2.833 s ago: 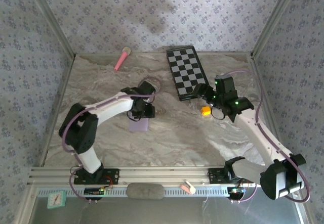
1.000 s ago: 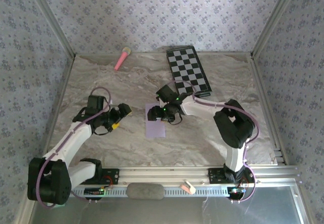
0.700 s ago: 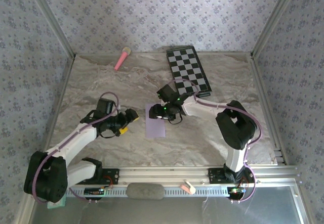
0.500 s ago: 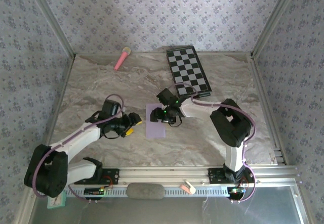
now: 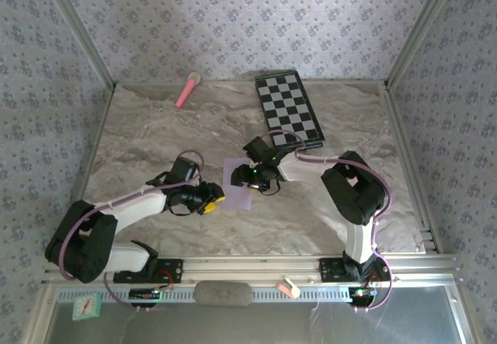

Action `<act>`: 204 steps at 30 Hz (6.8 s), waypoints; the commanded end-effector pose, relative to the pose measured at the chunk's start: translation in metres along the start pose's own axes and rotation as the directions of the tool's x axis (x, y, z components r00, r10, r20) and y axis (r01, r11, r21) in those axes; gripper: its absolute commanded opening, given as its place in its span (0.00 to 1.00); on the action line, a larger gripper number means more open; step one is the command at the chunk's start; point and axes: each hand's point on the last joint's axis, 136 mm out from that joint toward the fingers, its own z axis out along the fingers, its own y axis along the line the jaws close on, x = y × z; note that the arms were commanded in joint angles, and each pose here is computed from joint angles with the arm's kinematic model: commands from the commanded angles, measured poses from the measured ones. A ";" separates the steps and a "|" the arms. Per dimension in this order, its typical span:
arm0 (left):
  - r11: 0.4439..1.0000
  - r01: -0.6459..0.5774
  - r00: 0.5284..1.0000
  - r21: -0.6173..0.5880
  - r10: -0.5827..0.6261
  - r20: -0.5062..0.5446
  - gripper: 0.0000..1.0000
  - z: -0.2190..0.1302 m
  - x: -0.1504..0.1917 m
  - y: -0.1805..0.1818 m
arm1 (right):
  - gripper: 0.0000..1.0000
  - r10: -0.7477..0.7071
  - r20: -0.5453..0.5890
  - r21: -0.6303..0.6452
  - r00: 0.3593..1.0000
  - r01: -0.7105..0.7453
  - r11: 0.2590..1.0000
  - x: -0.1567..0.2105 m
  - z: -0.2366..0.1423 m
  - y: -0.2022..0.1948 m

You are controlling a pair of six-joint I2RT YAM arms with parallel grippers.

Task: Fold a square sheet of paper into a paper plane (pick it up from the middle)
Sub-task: Third fold the triangle at the center of the table.

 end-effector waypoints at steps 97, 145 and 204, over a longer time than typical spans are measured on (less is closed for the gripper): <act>0.968 0.148 0.989 0.203 -0.143 -0.040 0.00 0.014 -0.056 -0.052 | 1.00 -0.733 0.353 0.278 0.581 0.683 0.675 -0.002 -0.093 0.025; 0.972 0.147 0.989 0.181 -0.140 -0.055 0.00 0.022 -0.052 -0.053 | 0.43 -0.921 0.309 0.383 0.236 0.856 0.348 0.044 -0.049 0.048; 0.966 -0.152 0.988 -0.208 0.143 -0.055 0.17 0.049 -0.068 -0.024 | 0.00 -0.732 0.402 -0.044 0.549 0.811 0.584 0.076 -0.036 0.046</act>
